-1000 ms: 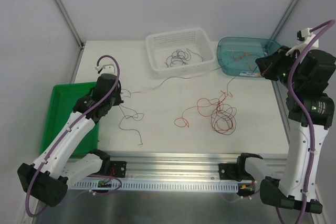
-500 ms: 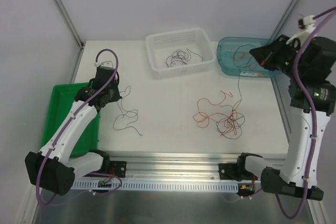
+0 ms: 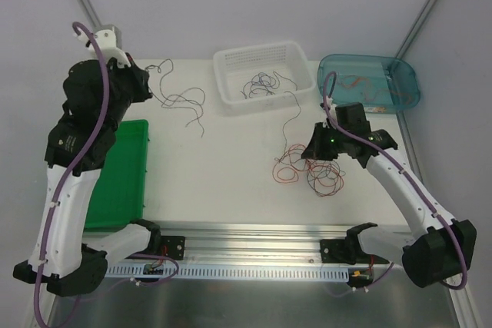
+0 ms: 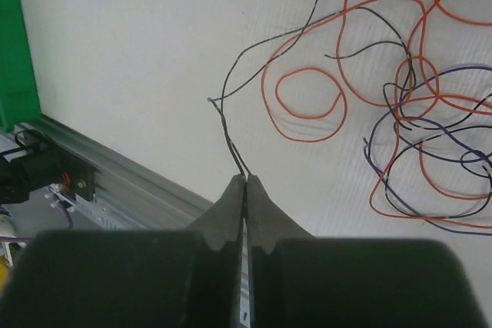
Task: Untangle the cables
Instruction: Place the cable in the bin.
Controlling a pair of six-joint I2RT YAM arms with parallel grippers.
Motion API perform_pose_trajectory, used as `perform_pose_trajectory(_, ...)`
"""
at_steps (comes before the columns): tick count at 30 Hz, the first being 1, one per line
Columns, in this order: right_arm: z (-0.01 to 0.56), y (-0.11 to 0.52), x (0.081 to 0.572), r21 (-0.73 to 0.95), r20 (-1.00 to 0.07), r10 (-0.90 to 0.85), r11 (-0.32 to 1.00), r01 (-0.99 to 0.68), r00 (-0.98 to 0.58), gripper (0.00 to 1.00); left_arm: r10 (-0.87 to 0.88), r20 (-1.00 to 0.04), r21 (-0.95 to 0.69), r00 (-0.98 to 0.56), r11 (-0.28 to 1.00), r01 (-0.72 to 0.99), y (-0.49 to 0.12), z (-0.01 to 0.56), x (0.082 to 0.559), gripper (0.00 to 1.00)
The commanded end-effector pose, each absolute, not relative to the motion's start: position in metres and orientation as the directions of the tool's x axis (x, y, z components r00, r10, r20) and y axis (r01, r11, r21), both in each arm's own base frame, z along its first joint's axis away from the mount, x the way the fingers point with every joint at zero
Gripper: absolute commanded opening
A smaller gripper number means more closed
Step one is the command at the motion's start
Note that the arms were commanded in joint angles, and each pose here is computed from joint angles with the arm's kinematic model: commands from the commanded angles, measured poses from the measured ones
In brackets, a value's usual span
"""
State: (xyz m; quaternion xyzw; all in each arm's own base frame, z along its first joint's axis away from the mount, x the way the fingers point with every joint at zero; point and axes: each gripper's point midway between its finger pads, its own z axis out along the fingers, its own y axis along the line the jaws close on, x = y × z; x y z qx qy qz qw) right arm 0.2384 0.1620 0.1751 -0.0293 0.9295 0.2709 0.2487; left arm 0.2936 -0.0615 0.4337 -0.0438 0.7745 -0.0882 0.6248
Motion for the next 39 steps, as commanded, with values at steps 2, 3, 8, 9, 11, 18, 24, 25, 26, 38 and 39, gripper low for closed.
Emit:
perform_pose_trajectory(2,0.158,0.175,0.24,0.449,-0.499,0.018,0.861,-0.24,-0.866,0.01,-0.02,-0.985,0.02,-0.169,0.973,-0.231,0.0,0.461,0.294,0.0)
perform_pose_trajectory(3,0.15,0.18,0.234,0.446,-0.484,-0.01,0.858,-0.257,-0.875,0.01,0.011,-0.988,0.052,-0.156,0.964,-0.261,0.008,0.471,0.292,0.0)
perform_pose_trajectory(8,0.136,0.192,0.221,0.444,-0.442,-0.076,0.847,-0.291,-0.894,0.01,0.102,-0.98,0.163,-0.173,0.905,-0.394,0.04,0.488,0.288,0.0)
perform_pose_trajectory(9,0.136,0.196,0.218,0.445,-0.439,-0.09,0.842,-0.303,-0.894,0.01,0.131,-0.971,0.207,-0.201,0.884,-0.42,0.048,0.485,0.287,0.0)
perform_pose_trajectory(11,0.134,0.2,0.216,0.444,-0.433,-0.109,0.838,-0.317,-0.895,0.01,0.144,-0.954,0.262,-0.262,0.825,-0.5,0.074,0.474,0.285,0.0)
perform_pose_trajectory(18,0.133,0.214,0.206,0.445,-0.42,-0.168,0.819,-0.364,-0.892,0.01,-0.035,-0.92,0.225,-0.391,0.769,-0.599,0.138,0.376,0.287,0.0)
perform_pose_trajectory(24,0.135,0.216,0.201,0.422,-0.422,-0.206,0.817,-0.392,-0.883,0.01,-0.229,-0.843,0.194,-0.487,0.716,-0.671,0.164,0.267,0.273,0.0)
perform_pose_trajectory(25,0.136,0.217,0.201,0.425,-0.422,-0.207,0.815,-0.395,-0.882,0.01,-0.244,-0.839,0.193,-0.487,0.703,-0.685,0.168,0.257,0.272,0.0)
perform_pose_trajectory(26,0.136,0.219,0.199,0.425,-0.422,-0.216,0.811,-0.403,-0.88,0.01,-0.271,-0.838,0.18,-0.473,0.682,-0.709,0.172,0.246,0.27,0.0)
perform_pose_trajectory(38,0.173,0.248,0.189,0.42,-0.53,-0.337,0.693,-0.586,-0.778,0.01,-0.346,-0.829,-0.296,-0.439,0.938,-0.18,0.036,0.249,0.291,0.83)
perform_pose_trajectory(39,0.179,0.253,0.187,0.432,-0.542,-0.344,0.669,-0.605,-0.767,0.01,-0.342,-0.824,-0.339,-0.451,0.936,-0.091,0.015,0.253,0.288,0.87)
